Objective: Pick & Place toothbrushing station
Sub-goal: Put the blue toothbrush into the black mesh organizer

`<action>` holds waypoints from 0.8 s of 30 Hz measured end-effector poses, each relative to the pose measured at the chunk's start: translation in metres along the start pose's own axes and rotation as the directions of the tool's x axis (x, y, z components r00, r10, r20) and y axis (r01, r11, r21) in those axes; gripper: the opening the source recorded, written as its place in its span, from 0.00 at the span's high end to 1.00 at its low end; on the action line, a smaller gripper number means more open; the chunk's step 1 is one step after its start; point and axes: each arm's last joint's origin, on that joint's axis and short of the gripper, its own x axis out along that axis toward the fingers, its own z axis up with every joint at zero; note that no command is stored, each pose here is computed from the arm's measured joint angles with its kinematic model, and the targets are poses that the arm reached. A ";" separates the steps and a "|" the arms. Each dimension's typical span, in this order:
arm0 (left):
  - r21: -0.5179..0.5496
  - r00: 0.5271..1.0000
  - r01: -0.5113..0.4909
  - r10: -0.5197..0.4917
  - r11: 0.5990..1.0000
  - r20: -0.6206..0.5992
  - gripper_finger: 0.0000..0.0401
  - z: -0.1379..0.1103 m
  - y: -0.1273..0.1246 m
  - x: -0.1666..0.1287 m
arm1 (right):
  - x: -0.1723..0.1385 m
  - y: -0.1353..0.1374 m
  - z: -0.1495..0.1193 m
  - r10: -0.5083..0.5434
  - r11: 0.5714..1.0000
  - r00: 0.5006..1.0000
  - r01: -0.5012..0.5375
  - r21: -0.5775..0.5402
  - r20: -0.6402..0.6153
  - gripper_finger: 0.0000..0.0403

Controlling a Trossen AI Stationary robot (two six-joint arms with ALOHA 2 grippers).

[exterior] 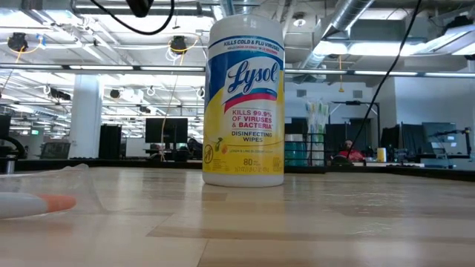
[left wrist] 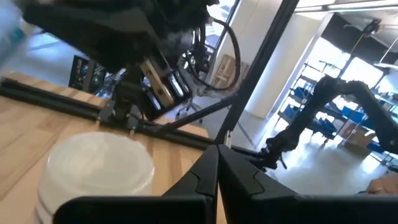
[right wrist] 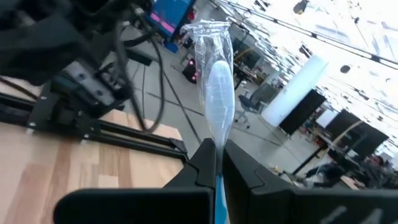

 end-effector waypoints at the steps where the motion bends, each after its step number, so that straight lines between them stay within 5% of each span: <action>1: 0.000 1.000 -0.001 0.001 1.000 -0.005 1.00 -0.002 0.001 0.000 | 0.002 -0.002 -0.001 -0.006 1.000 1.000 0.006 0.006 -0.004 1.00; 24: 0.129 1.000 0.017 -0.015 0.991 -0.023 1.00 -0.020 -0.002 -0.004 | -0.008 -0.058 -0.097 -0.187 0.953 0.981 0.193 0.233 -0.047 1.00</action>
